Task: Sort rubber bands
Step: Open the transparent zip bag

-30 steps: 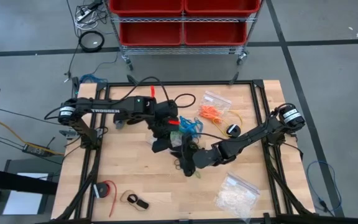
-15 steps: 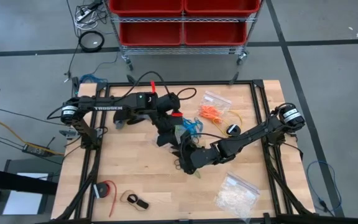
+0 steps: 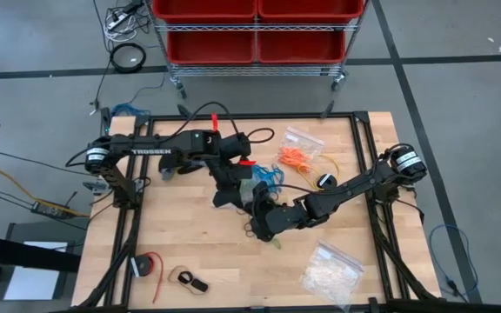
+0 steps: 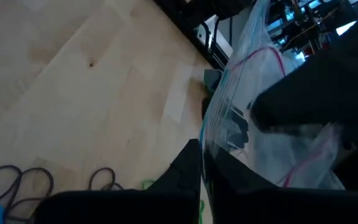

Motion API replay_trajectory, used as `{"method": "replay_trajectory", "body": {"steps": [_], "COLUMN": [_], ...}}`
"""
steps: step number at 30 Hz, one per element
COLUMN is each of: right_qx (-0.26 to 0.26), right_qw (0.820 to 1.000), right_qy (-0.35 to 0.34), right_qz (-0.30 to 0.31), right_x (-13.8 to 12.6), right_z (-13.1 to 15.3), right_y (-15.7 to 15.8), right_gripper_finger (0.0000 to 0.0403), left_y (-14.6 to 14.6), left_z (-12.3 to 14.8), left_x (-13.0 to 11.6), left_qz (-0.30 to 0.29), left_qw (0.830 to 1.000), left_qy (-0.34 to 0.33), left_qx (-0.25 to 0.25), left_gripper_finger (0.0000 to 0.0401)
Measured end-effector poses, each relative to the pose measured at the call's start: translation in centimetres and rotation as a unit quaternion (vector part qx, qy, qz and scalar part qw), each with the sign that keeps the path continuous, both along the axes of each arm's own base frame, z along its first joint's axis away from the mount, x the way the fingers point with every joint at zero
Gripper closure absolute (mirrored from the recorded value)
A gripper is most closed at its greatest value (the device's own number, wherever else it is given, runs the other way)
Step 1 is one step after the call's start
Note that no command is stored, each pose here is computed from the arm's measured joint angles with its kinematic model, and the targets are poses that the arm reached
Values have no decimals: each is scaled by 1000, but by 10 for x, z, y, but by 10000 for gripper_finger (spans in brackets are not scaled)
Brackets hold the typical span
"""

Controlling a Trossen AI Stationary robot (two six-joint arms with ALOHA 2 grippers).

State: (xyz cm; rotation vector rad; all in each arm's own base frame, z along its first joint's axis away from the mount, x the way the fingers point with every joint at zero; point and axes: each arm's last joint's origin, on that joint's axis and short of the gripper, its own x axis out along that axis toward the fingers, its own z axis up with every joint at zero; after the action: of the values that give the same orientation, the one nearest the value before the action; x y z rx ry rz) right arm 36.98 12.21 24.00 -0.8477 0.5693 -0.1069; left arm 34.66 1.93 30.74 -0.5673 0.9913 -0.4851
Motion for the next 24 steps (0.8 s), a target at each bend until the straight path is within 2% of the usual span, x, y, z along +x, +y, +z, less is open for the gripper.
{"method": "replay_trajectory", "body": {"steps": [2, 6, 11, 15, 18, 24], "right_qx": [16, 86, 177, 239, 254, 292], "right_qw": [1000, 996, 983, 970, 966, 954], "right_qy": [4, 9, 15, 17, 13, -26], "right_qz": [10, 33, 50, 48, 41, 61], "right_x": [0, 0, 3, 6, 8, 12], "right_z": [-1, -3, -4, -4, -4, 7], "right_y": [1, 2, -3, -11, -15, -17], "right_gripper_finger": [400, 400, 401, 402, 402, 403], "left_y": [1, 3, -7, -20, -31, -46], "left_z": [-1, -2, -5, -7, -8, -10], "left_x": [0, 1, 2, 1, 0, -4], "left_qz": [3, 10, -8, -39, -60, -75], "left_qw": [1000, 996, 981, 958, 937, 903], "left_qy": [-6, -19, -33, -39, -39, -26], "left_qx": [25, 92, 193, 282, 342, 421], "left_gripper_finger": [396, 396, 395, 395, 395, 379]}}
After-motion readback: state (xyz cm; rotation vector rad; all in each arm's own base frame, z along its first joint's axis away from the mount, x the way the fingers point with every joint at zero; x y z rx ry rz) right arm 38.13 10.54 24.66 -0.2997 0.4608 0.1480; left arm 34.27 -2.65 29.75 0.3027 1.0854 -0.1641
